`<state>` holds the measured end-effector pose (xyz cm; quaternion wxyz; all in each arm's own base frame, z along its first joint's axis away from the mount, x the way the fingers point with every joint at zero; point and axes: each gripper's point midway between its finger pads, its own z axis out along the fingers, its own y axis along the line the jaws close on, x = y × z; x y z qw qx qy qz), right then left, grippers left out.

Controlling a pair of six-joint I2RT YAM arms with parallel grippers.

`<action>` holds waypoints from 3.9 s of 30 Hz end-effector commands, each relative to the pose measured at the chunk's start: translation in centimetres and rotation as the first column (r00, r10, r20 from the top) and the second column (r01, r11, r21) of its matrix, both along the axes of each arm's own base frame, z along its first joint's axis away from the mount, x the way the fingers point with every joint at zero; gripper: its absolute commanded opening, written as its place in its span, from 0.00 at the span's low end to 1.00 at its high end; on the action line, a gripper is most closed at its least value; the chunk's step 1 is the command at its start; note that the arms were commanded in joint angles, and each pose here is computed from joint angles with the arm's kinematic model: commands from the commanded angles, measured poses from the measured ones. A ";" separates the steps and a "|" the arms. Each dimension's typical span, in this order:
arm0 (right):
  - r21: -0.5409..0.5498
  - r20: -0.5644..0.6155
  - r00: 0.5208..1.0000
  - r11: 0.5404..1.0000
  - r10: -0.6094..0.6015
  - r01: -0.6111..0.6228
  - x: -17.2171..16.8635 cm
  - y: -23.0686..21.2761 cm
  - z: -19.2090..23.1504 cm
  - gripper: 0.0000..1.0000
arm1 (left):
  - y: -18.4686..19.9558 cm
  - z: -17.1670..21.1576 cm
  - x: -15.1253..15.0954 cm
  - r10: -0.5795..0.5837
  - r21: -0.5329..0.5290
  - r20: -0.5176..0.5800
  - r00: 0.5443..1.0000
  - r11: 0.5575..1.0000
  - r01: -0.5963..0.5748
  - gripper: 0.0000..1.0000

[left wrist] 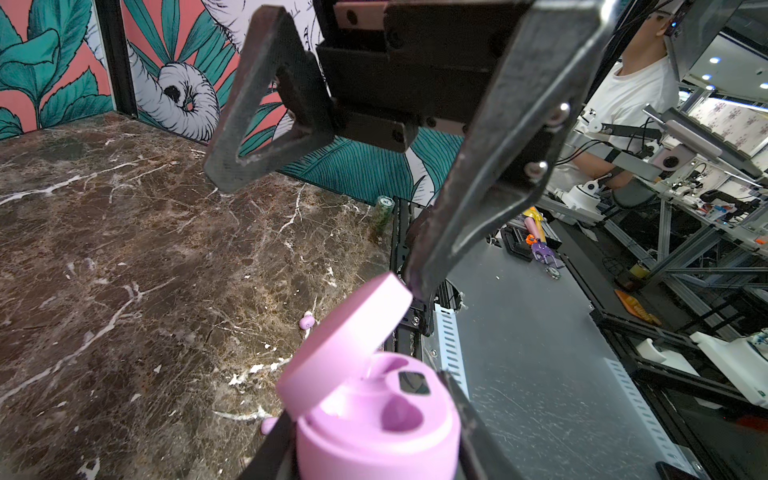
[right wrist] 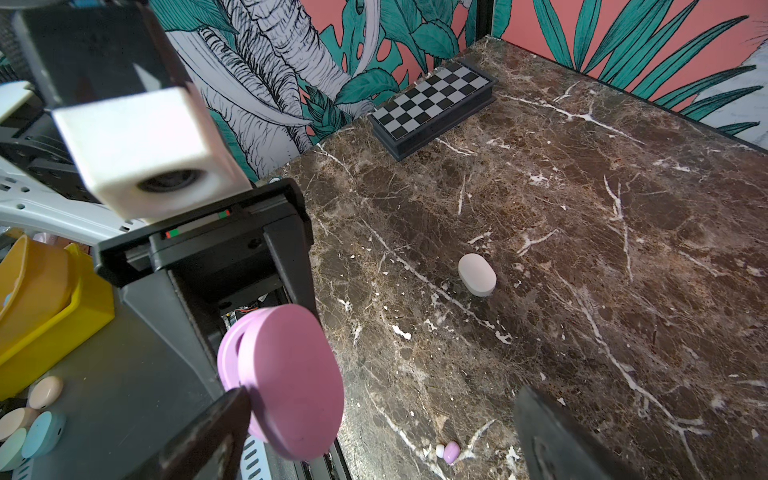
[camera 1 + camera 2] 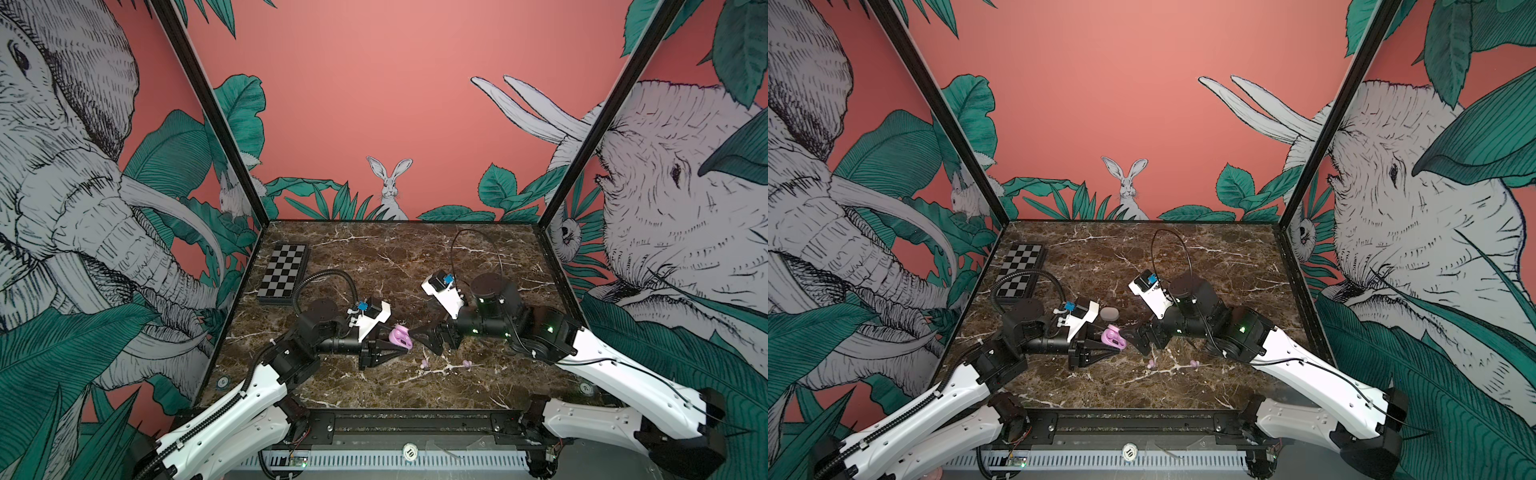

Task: Insert the wireless bluetooth earbuds into the charging case
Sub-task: 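Pull the pink lid open with the right gripper while the left gripper holds the base, then lower the open pink case to the table while the left arm withdraws, then raise the right gripper away from the open pink case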

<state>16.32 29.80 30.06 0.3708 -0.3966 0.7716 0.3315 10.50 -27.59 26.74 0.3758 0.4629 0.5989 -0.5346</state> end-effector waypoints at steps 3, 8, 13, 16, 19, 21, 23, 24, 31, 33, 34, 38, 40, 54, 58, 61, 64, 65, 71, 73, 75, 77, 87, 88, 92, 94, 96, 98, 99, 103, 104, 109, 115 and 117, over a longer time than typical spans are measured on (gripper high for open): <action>-0.011 0.034 0.999 1.000 -0.026 0.026 0.5 -0.8 0.8 0.97 | 0.2 2.5 -1.1 -0.045 -0.067 0.083 0.996 0.996 0.051 0.00; -0.010 0.031 0.999 1.000 -0.019 0.020 0.3 -0.8 0.8 0.96 | 0.2 2.5 -1.1 -0.044 -0.068 0.086 0.995 0.996 0.050 0.00; -0.012 0.037 0.999 1.000 -0.027 0.027 0.4 -0.9 0.9 0.97 | 0.2 2.4 -1.1 -0.045 -0.066 0.083 0.996 0.997 0.050 0.00; -0.016 0.037 0.999 0.999 -0.034 0.034 0.5 -1.0 0.8 0.96 | 0.2 2.5 -1.1 -0.044 -0.067 0.084 0.995 0.997 0.050 0.00; -0.011 0.037 0.999 1.000 -0.026 0.026 0.4 -1.0 1.0 0.96 | 0.2 2.4 -1.1 -0.045 -0.065 0.082 0.996 0.997 0.050 0.00; -0.007 0.040 0.999 1.000 -0.027 0.027 0.3 -1.1 1.2 0.95 | 0.2 2.4 -1.1 -0.043 -0.065 0.082 0.996 0.997 0.048 0.00; -0.008 0.043 0.999 1.000 -0.020 0.020 0.2 -1.1 1.3 0.93 | 0.2 2.3 -1.1 -0.043 -0.064 0.082 0.996 0.997 0.049 0.00; -0.008 0.042 0.999 1.000 -0.016 0.016 0.1 -1.2 1.3 0.92 | 0.2 2.3 -1.0 -0.043 -0.064 0.082 0.996 0.997 0.048 0.00; 0.039 0.028 0.997 0.996 0.074 -0.076 -1.5 -0.7 2.2 0.82 | 0.2 2.2 -1.0 -0.040 -0.061 0.081 0.996 0.997 0.045 0.00; 0.058 0.019 0.994 0.992 0.112 -0.113 -2.2 -0.4 2.3 0.77 | 0.2 2.2 -1.0 -0.040 -0.061 0.081 0.996 0.997 0.045 0.00; 0.066 0.015 0.990 0.988 0.137 -0.138 -2.5 -0.2 2.4 0.74 | 0.2 2.1 -1.0 -0.041 -0.061 0.082 0.996 0.997 0.046 0.00; 0.087 0.004 0.984 0.980 0.180 -0.179 -3.0 0.5 2.5 0.59 | 0.2 2.2 -1.0 -0.040 -0.060 0.080 0.996 0.997 0.045 0.00; 0.082 0.001 0.983 0.980 0.184 -0.183 -2.9 0.7 2.3 0.53 | 0.2 2.1 -1.0 -0.040 -0.060 0.081 0.996 0.997 0.045 0.00; 0.086 0.009 0.977 0.973 0.213 -0.213 -2.7 1.7 2.4 0.26 | 0.3 1.8 -1.1 -0.038 -0.053 0.079 0.996 0.998 0.042 0.00; 0.085 -0.004 0.974 0.970 0.228 -0.227 -2.9 2.0 2.1 0.20 | 0.2 1.7 -1.0 -0.036 -0.051 0.075 0.997 0.998 0.040 0.00; 0.084 -0.008 0.973 0.970 0.231 -0.230 -2.9 2.1 2.0 0.17 | 0.2 1.8 -1.0 -0.037 -0.051 0.074 0.997 0.998 0.041 0.00; 0.083 -0.008 0.973 0.970 0.229 -0.228 -2.8 2.1 1.9 0.15 | 0.2 1.7 -0.9 -0.031 -0.047 0.071 0.997 0.998 0.035 0.00; 0.083 -0.006 0.973 0.970 0.231 -0.229 -2.9 2.1 1.9 0.14 | 0.2 1.7 -0.9 -0.032 -0.047 0.070 0.997 0.998 0.035 0.00; 0.084 -0.001 0.973 0.969 0.233 -0.232 -3.1 1.8 1.9 0.07 | 0.1 1.7 -0.5 -0.015 -0.040 0.067 0.998 0.999 0.018 0.00; 0.083 -0.002 0.972 0.969 0.233 -0.232 -3.1 1.7 1.9 0.04 | 0.1 1.7 -0.3 -0.004 -0.035 0.067 0.998 0.999 0.006 0.00; 0.083 0.000 0.972 0.969 0.233 -0.232 -3.1 1.7 1.9 0.00 | 0.1 1.6 0.0 0.009 -0.030 0.066 0.998 1.000 -0.007 0.00; 0.080 0.005 0.975 0.972 0.223 -0.222 -3.0 1.5 1.9 0.00 | 0.1 1.7 0.1 0.011 -0.030 0.068 0.998 1.000 -0.009 0.18; -0.013 0.120 0.988 0.995 0.098 -0.097 -0.5 -0.1 1.0 0.00 | 0.4 1.5 0.8 0.068 -0.011 0.094 0.993 0.998 -0.067 0.72; -0.040 0.146 0.987 0.997 0.068 -0.063 0.3 -0.4 0.6 0.00 | 0.6 1.6 1.0 0.088 -0.010 0.110 0.990 0.996 -0.087 0.77; -0.161 0.219 0.976 0.985 -0.022 0.058 3.4 -1.7 -1.9 0.00 | 1.9 2.1 2.1 0.208 -0.045 0.200 0.957 0.978 -0.203 0.83; -0.214 0.253 0.966 0.972 -0.043 0.100 5.1 -2.1 -3.3 0.00 | 2.9 2.3 3.6 0.326 -0.071 0.249 0.912 0.945 -0.318 0.90; -0.224 0.275 0.961 0.969 -0.036 0.101 6.1 -2.1 -4.2 0.00 | 4.4 2.3 5.8 0.474 -0.105 0.281 0.834 0.879 -0.464 0.94; -0.257 0.356 0.933 0.956 -0.044 0.144 7.8 -2.6 -5.2 0.00 | 6.5 2.1 8.3 0.624 -0.136 0.310 0.718 0.776 -0.616 0.99; -0.283 0.397 0.916 0.944 -0.047 0.171 8.5 -3.0 -5.6 0.00 | 7.5 2.0 9.3 0.682 -0.144 0.319 0.658 0.721 -0.678 0.99; -0.410 0.484 0.874 0.892 0.038 0.188 10.9 -4.2 -8.5 0.00 | 11.2 1.0 12.1 0.819 -0.137 0.363 0.445 0.519 -0.844 0.99; -0.445 0.493 0.868 0.876 0.068 0.184 11.4 -4.2 -9.3 0.00 | 12.2 0.8 12.6 0.843 -0.138 0.369 0.392 0.467 -0.873 0.99; -0.528 0.541 0.814 0.838 0.211 0.134 12.9 -3.0 -11.2 0.00 | 15.8 0.3 14.1 0.888 -0.129 0.418 0.190 0.265 -0.955 0.99; -0.608 0.538 0.753 0.793 0.378 0.037 14.8 -1.9 -13.1 0.00 | 16.9 0.3 14.2 0.887 -0.129 0.441 0.136 0.212 -0.969 0.99; -0.612 0.522 0.749 0.791 0.409 -0.005 15.2 -1.8 -13.7 0.00 | 16.7 0.3 14.0 0.884 -0.132 0.442 0.149 0.229 -0.964 0.99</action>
